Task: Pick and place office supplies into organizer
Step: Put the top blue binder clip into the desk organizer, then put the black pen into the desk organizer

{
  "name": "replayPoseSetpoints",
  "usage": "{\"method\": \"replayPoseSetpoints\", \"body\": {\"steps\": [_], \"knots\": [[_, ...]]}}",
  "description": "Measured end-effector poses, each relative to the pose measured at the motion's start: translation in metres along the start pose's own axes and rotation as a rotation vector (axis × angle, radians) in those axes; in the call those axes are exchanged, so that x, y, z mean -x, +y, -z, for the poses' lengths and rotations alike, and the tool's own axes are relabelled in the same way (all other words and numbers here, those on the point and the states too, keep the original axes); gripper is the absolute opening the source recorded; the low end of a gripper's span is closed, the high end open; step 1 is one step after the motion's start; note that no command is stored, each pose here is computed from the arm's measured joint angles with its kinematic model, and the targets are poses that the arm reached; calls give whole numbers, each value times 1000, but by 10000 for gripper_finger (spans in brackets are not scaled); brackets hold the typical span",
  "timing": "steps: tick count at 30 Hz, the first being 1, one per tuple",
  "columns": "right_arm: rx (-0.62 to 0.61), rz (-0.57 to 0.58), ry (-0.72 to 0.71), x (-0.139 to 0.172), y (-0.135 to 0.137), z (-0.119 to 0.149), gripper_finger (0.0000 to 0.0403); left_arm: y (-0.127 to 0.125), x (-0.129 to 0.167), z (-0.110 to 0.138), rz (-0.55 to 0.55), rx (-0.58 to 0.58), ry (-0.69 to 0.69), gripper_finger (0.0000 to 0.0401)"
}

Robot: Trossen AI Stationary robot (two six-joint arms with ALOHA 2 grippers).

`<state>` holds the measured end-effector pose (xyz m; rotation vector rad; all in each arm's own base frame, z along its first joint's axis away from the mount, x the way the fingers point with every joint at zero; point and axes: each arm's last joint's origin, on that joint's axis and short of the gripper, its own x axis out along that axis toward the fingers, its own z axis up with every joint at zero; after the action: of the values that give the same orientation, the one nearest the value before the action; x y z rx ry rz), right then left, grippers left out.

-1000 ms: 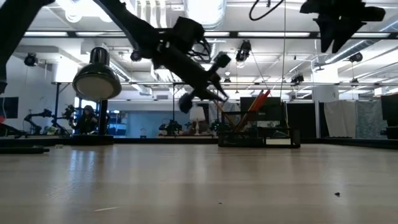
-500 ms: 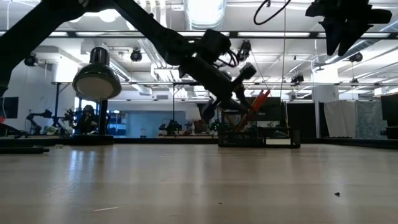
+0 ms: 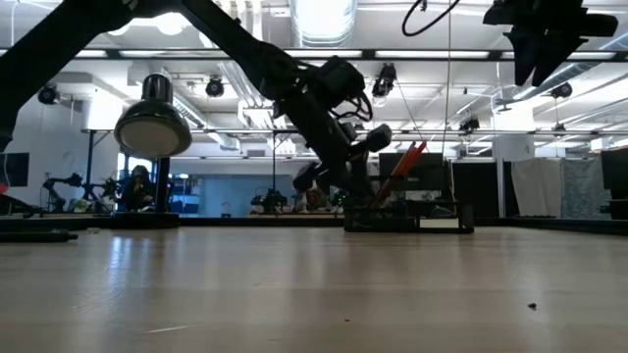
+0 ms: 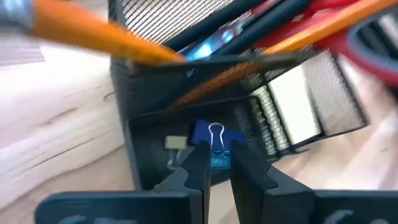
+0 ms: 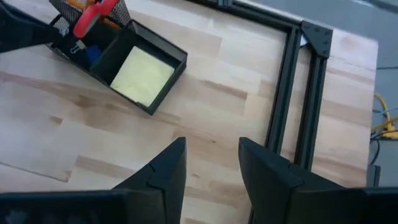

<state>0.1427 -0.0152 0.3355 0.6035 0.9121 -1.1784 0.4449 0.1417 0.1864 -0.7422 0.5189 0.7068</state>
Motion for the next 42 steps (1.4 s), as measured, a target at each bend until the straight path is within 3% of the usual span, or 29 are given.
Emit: {"method": "replayPoseSetpoints", "body": {"steps": [5, 15, 35, 42], "knots": [[12, 4, -10, 0, 0, 0, 138, 1, 0, -1, -43, -25, -45, 25], [33, 5, -12, 0, 0, 0, 135, 10, -19, 12, -87, -58, -4, 28], [92, 6, -11, 0, 0, 0, 134, 7, -22, 13, -95, -61, -22, 113], [95, 7, -12, 0, 0, 0, 141, -5, -4, 4, -54, -59, -55, 151]]}}
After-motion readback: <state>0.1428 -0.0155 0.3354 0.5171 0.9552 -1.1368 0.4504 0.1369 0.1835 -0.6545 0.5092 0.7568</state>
